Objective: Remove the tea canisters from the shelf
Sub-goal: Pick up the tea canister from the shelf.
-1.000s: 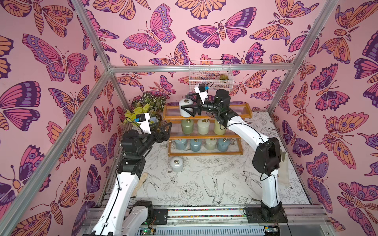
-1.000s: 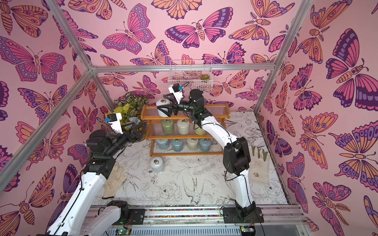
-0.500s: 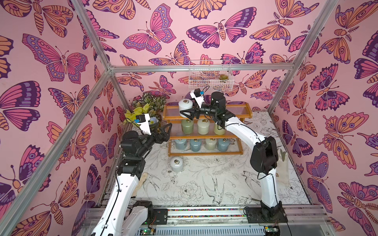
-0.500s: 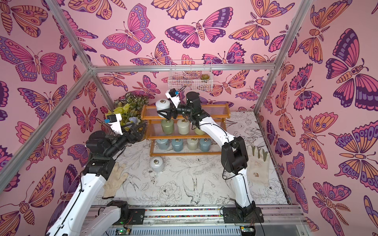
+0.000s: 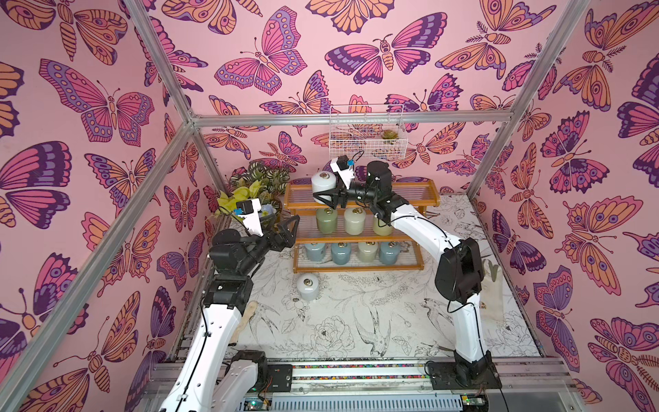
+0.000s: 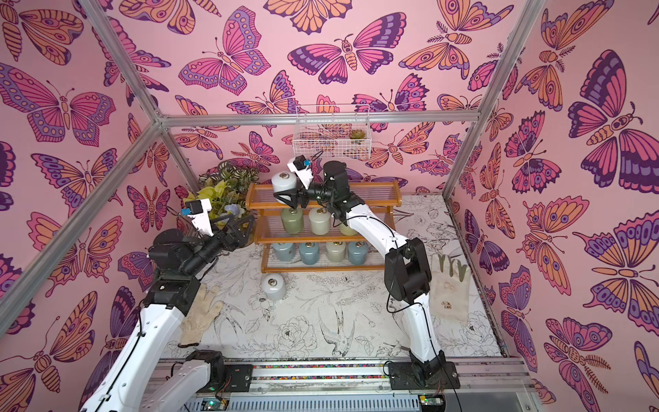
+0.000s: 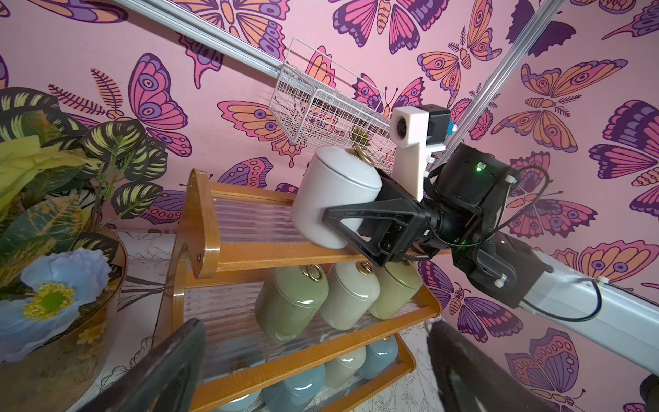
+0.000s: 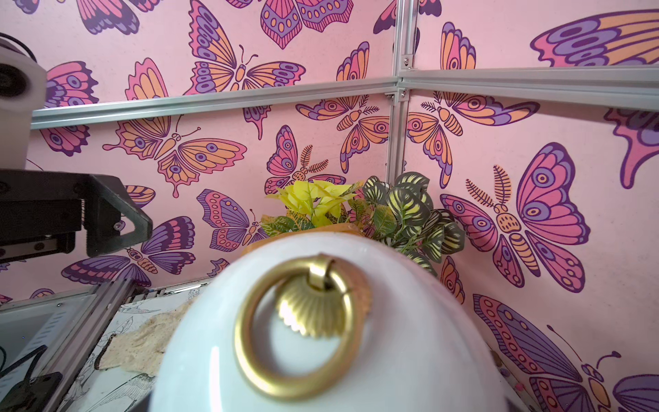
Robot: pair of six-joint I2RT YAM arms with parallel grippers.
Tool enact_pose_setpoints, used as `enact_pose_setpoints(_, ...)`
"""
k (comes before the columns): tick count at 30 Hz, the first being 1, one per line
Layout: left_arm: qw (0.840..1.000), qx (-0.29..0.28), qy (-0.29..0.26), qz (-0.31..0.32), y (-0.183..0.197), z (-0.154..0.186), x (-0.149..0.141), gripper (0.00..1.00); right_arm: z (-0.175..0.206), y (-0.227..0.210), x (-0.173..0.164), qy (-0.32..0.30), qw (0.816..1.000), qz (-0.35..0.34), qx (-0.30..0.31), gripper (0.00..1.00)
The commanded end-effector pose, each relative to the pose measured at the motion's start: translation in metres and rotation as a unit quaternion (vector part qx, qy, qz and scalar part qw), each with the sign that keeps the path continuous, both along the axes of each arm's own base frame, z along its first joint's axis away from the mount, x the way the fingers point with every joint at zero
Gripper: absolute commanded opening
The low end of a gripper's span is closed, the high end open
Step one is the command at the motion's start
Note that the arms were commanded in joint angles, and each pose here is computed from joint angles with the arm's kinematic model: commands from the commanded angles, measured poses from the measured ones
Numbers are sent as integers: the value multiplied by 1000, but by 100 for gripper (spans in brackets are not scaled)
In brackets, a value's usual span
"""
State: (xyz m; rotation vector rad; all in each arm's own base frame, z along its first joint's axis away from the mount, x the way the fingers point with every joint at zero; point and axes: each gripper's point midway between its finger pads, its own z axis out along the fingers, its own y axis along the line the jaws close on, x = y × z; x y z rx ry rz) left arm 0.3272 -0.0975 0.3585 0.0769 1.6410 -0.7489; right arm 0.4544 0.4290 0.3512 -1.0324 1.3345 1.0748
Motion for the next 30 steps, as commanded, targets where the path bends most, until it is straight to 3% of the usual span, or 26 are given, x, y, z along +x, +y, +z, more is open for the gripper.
enact_pose_setpoints(1, 1000, 8, -3, 1, 2, -5, -3, 100, 52, -6, -15, -61, 997, 3, 44, 58)
enact_pose_setpoints(19, 999, 12, 21, 44, 15, -12, 8, 100, 102, -36, -74, -108, 991, 29, 76, 58)
enact_pose_setpoints(24, 998, 11, 29, 51, 17, -12, 13, 100, 92, -43, -101, -111, 991, 40, 66, 58)
enact_pose_setpoints(30, 999, 17, 24, 37, 12, -8, 15, 100, 46, -41, -141, -103, 993, 47, 27, 59)
